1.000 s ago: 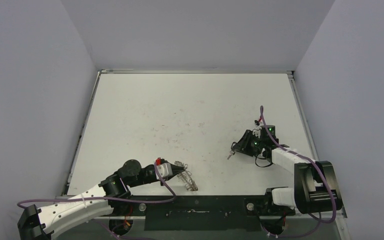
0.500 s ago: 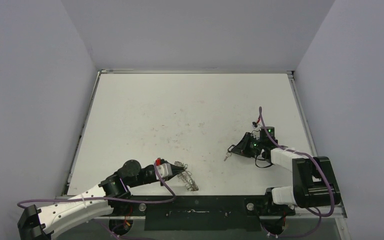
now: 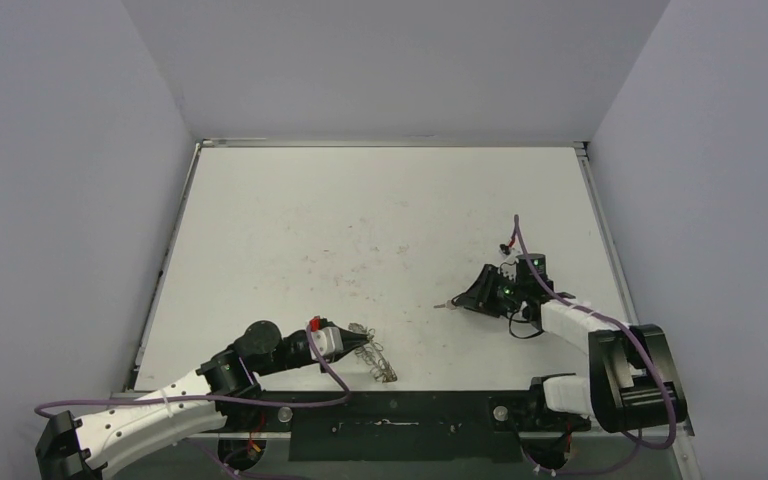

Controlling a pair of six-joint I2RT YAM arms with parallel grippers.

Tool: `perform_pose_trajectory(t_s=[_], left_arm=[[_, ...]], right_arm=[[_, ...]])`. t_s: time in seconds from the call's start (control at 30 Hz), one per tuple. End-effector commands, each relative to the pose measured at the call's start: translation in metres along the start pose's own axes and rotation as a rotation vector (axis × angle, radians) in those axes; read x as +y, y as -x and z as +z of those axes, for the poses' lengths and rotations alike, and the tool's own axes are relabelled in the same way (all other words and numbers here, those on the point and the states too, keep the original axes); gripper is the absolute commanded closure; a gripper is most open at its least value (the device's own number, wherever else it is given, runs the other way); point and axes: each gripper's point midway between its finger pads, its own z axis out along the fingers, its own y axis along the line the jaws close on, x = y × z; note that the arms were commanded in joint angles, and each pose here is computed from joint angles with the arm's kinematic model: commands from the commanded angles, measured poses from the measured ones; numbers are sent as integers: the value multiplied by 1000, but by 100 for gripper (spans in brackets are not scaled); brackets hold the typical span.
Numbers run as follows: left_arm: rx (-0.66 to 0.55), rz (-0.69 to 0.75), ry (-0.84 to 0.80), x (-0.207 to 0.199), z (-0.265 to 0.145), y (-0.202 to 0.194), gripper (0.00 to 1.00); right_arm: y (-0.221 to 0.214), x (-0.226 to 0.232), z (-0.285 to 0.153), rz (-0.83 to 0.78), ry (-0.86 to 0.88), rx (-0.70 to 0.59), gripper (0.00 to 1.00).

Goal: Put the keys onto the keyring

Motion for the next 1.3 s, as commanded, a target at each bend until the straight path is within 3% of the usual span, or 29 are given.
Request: perform_pose_trajectory(t_s=[0.0,0.47,0.7,1.1,1.27], left_arm=[[-64,6,3,1,1,17,100],[-58,4,3,0,0,16,100],[-47,-1,4,0,-2,14,100],[-51,-7,-23,-5,-2,14,100],[-23,-30,-22,-6,-1,10,100]], right_arm=[[20,0,-7,-32,-50,-81,65],[3,4,11,-35,-28,-12,74],[5,3,11,-56,-53,-17,100],[9,42,-14,-313,-88,23,100],[6,95,-27,-481,45,10,100]])
